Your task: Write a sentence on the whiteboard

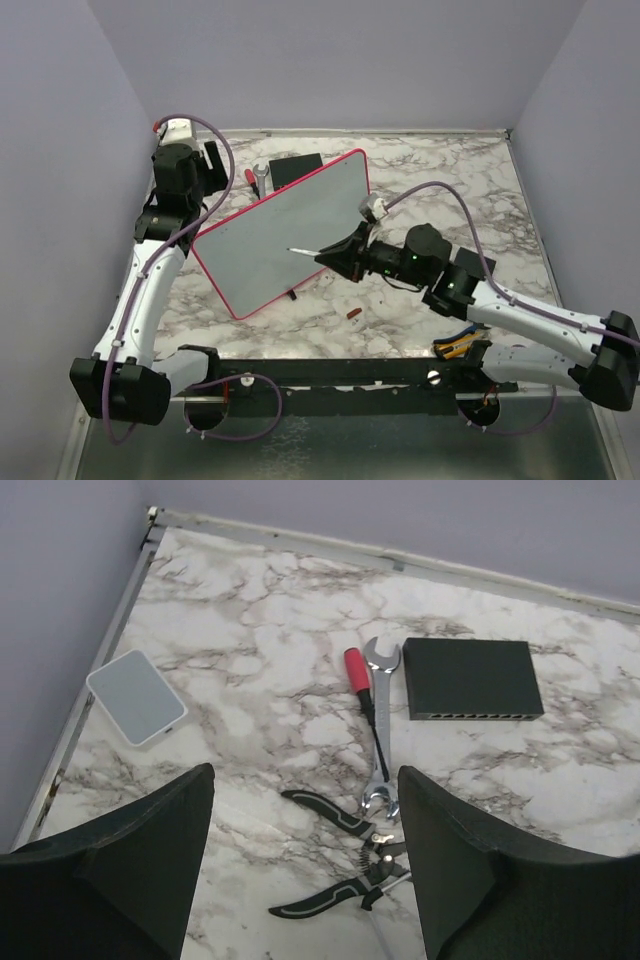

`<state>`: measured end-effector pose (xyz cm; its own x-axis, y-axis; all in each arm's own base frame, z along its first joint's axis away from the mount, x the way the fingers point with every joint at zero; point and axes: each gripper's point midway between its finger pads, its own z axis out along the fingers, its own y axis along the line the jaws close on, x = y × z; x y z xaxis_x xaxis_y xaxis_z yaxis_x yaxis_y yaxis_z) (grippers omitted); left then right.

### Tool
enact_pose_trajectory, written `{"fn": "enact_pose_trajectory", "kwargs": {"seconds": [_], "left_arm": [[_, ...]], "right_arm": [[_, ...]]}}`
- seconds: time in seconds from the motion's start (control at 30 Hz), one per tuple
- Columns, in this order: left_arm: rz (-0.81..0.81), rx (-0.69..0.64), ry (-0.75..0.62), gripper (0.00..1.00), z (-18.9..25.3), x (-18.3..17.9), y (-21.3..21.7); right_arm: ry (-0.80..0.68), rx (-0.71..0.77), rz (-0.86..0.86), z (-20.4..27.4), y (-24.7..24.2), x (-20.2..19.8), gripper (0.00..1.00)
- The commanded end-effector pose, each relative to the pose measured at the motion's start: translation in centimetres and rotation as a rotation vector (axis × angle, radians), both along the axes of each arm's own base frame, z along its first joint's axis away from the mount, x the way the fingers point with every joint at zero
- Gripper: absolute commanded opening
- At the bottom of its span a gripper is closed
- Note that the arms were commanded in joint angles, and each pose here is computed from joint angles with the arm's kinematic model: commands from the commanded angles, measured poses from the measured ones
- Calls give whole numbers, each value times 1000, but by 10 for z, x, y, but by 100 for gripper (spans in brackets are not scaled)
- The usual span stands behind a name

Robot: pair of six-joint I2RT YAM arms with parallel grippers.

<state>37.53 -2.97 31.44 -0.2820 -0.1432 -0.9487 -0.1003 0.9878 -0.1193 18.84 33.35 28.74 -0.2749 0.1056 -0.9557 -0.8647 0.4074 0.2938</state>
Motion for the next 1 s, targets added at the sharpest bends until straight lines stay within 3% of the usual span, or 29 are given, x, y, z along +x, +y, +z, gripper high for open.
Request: {"fn": "enact_pose_trajectory", "kwargs": {"seconds": [0.0,0.17,0.43,0.97], "left_arm": [[122,-26,-39,75,-9,-4,33],[182,-26,-17,75,-32,-12,53],[153,-19,40,75,-64,-18,48],[129,-17,65,75,-74,-18,44]], "right_arm": [[-110,73,24,34,44,-6,0],[-123,80,98,37,87,-18,0],[-137,27,152,26,125,-22,0],[-113,-44,201,-6,160,-23,0]]}}
